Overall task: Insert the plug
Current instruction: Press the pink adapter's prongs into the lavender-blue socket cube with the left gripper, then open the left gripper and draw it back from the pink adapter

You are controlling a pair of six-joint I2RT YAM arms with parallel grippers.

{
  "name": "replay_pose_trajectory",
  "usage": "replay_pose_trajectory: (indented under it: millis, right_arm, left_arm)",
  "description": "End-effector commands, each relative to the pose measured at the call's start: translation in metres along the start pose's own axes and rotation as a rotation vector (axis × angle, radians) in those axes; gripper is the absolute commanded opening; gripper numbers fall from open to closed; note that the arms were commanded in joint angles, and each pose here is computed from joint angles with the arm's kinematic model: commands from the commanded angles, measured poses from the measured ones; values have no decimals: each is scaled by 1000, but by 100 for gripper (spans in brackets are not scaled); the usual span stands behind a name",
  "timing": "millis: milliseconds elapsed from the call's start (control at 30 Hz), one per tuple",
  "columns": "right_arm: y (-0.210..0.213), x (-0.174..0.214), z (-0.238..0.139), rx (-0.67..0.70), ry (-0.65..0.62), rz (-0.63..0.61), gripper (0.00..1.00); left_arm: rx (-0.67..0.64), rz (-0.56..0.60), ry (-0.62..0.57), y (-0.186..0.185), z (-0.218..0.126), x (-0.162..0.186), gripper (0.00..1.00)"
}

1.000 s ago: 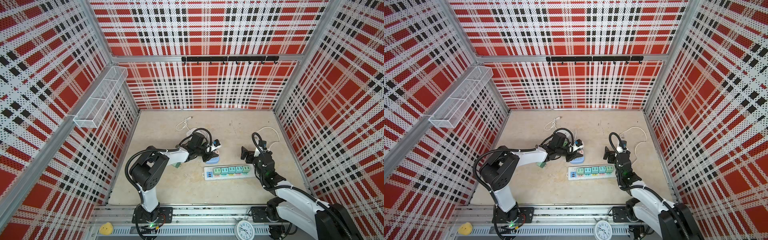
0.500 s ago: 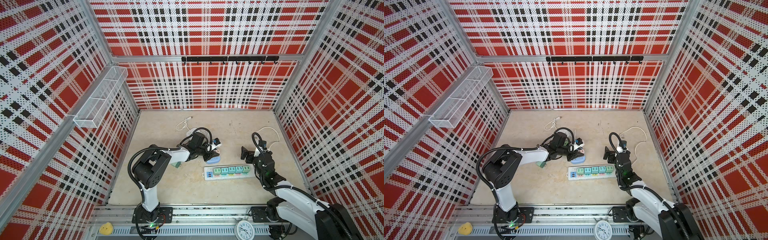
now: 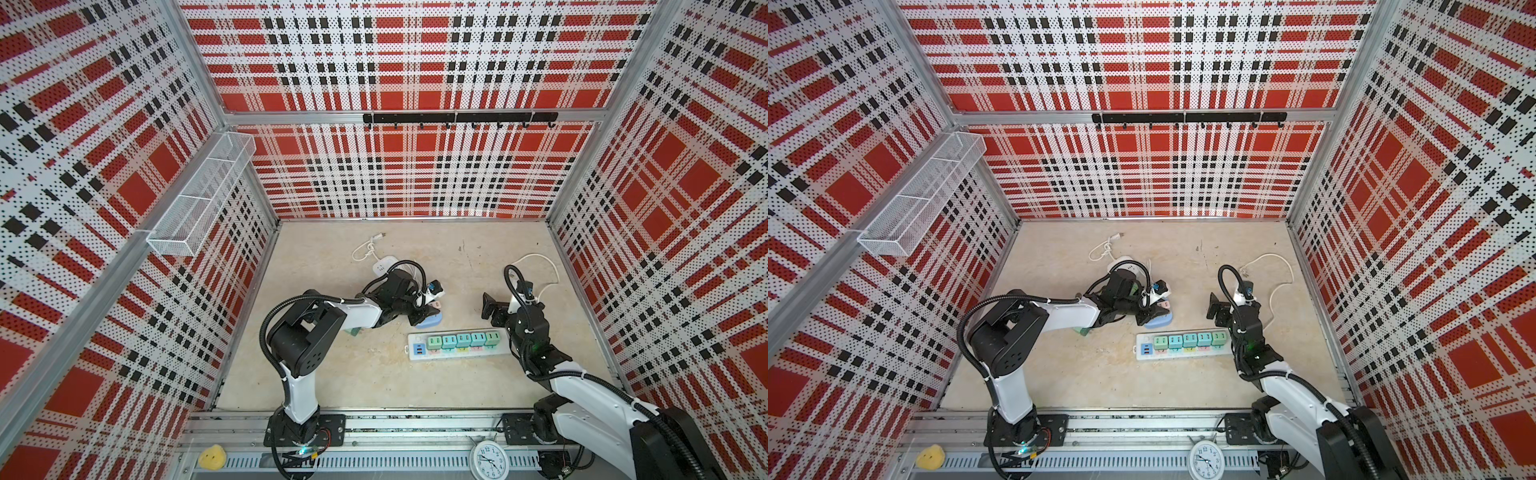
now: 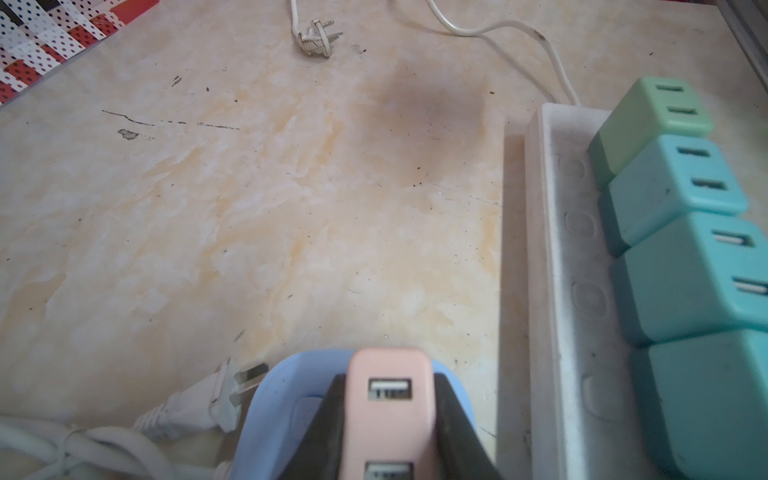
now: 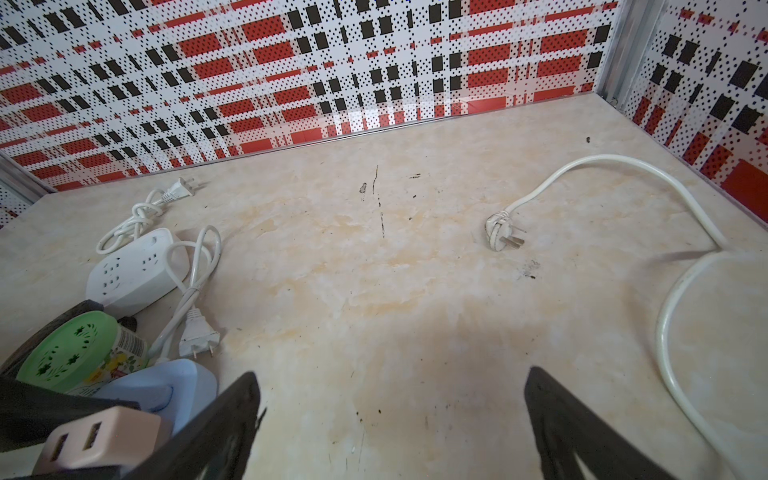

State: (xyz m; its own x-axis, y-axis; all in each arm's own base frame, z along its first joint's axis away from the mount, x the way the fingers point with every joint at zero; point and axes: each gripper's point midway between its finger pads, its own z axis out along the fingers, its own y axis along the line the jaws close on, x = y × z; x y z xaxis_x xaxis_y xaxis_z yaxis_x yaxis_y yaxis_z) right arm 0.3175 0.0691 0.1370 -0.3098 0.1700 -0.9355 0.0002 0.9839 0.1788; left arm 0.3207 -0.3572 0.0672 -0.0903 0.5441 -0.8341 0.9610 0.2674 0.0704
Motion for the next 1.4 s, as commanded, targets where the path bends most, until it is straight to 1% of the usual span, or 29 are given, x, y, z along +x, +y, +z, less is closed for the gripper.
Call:
replay_pose_trajectory:
  millis: [0, 100, 200, 233, 300, 333, 367, 500, 600, 667, 733, 800, 833, 900, 967, 1033, 1067, 1133, 1200, 1300, 1367]
  right_arm:
    - [2, -10, -2, -11, -38, 29, 100]
    - [2, -10, -2, -11, -41, 30, 100]
    - [1, -10, -3, -10, -43, 31, 100]
    - [1, -10, -4, -11, -44, 31, 100]
    - [1, -10, -5, -12, -50, 33, 100]
    - [0, -11, -5, -11, -54, 35, 100]
    - [0, -11, -6, -11, -59, 36, 100]
    - [-1, -12, -7, -8, -66, 36, 100]
    - [-1, -12, -6, -5, -68, 34, 100]
    - [-1, -13, -5, -4, -69, 33, 100]
    - [-1, -13, -4, -5, -68, 31, 100]
    - [2, -12, -3, -14, -62, 28, 100]
    - [2, -12, -2, -13, -60, 25, 100]
    - [3, -11, -2, -18, -57, 22, 100]
    - [3, -11, -1, -20, -56, 22, 100]
    - [4, -11, -1, -22, -56, 21, 100]
    - [4, -11, 0, -22, -57, 20, 100]
    - [5, -11, 2, -19, -53, 16, 100]
    - [6, -10, 5, -22, -44, 9, 100]
    - [7, -8, 6, -24, -27, 5, 100]
    - [11, -6, 4, -50, -20, 2, 100]
  left_arm:
    - [37, -75, 191, -24, 6, 63, 0]
    - [32, -78, 187, -24, 4, 63, 0]
    - [19, -78, 170, -22, 0, 56, 0]
    - [10, -79, 160, -21, -3, 51, 9]
    - [-15, -79, 143, -17, -8, 43, 30]
    - [-26, -74, 131, -15, -11, 37, 52]
    - [-31, -70, 117, -13, -14, 31, 100]
    - [-59, -64, 45, -5, -31, 0, 99]
    - [-109, -56, -32, -1, -59, -32, 99]
    - [-178, -61, -81, 3, -83, -50, 99]
    - [-265, -93, -143, 9, -115, -65, 99]
    - [-365, -153, -226, 16, -153, -75, 99]
    - [-417, -202, -265, 21, -172, -75, 99]
    - [-518, -314, -364, 28, -213, -67, 99]
    - [-625, -392, -446, 33, -251, -52, 99]
    - [-758, -463, -506, 38, -284, -27, 99]
    - [-797, -487, -524, 38, -295, -17, 99]
    - [-837, -538, -534, 34, -308, 3, 99]
    - [-861, -581, -545, 30, -310, 22, 99]
    - [-974, -694, -553, 32, -313, 64, 99]
    - [-1039, -751, -555, 33, -314, 88, 99]
